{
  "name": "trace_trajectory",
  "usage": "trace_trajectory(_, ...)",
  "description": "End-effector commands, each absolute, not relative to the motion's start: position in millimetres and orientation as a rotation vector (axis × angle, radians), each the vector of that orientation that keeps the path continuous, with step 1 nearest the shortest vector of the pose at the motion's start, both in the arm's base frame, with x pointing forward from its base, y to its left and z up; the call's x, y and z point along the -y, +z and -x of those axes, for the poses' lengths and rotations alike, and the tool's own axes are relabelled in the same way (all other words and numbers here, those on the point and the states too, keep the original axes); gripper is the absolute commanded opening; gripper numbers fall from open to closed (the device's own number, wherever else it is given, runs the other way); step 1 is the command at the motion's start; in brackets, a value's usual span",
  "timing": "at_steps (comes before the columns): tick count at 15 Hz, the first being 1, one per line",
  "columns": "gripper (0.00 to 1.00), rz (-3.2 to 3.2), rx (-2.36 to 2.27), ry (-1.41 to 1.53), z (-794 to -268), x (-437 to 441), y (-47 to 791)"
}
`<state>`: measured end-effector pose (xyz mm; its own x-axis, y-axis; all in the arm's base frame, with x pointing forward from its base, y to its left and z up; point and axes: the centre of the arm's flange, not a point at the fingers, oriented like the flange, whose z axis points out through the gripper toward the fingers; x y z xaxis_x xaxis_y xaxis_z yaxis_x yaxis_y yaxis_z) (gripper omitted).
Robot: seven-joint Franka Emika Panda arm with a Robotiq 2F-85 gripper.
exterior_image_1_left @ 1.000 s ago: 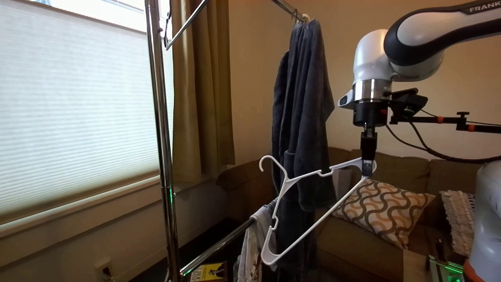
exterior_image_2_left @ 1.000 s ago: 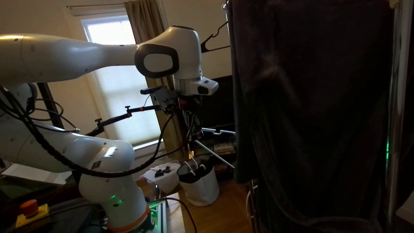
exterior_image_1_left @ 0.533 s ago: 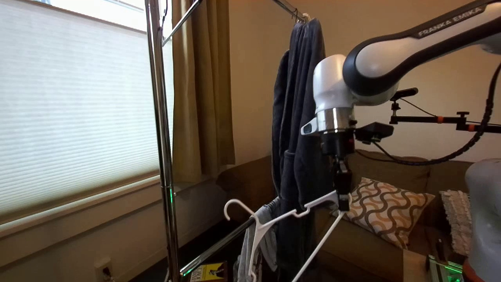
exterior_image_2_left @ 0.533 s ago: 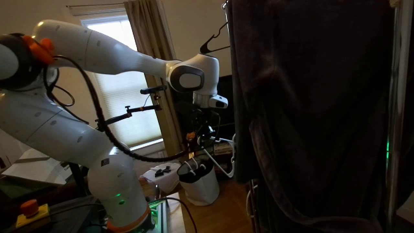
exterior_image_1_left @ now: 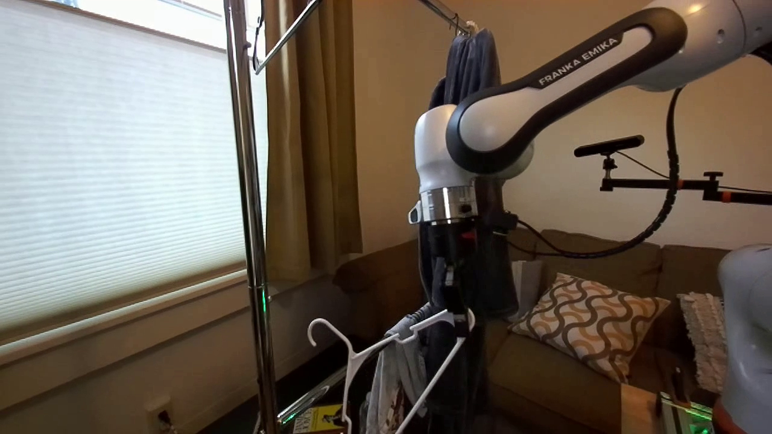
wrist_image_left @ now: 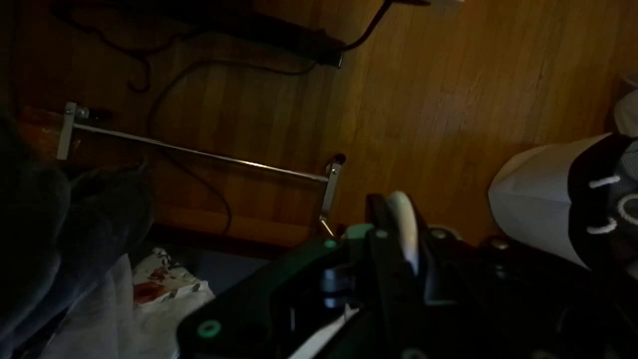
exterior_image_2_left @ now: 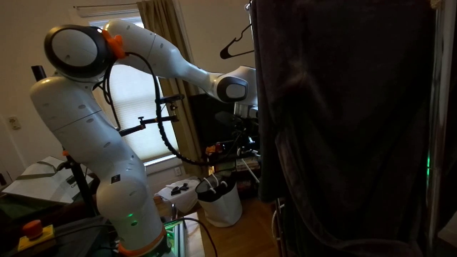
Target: Move the white hanger to the bottom rail
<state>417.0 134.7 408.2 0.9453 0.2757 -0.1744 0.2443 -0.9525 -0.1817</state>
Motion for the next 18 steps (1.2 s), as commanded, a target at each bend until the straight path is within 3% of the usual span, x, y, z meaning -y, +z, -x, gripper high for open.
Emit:
trace_trajectory(1,0.02,2.965,0.32,0.34,-457,-146,413)
trace_trajectory(14,0.02,2.891,0.339,0.65,-480,-186,376)
trace_trajectory(15,0.22,2.884,0.332,0.683,-479,-186,373)
trace_trajectory(18,0.47,2.886,0.3,0.697,-475,-182,376)
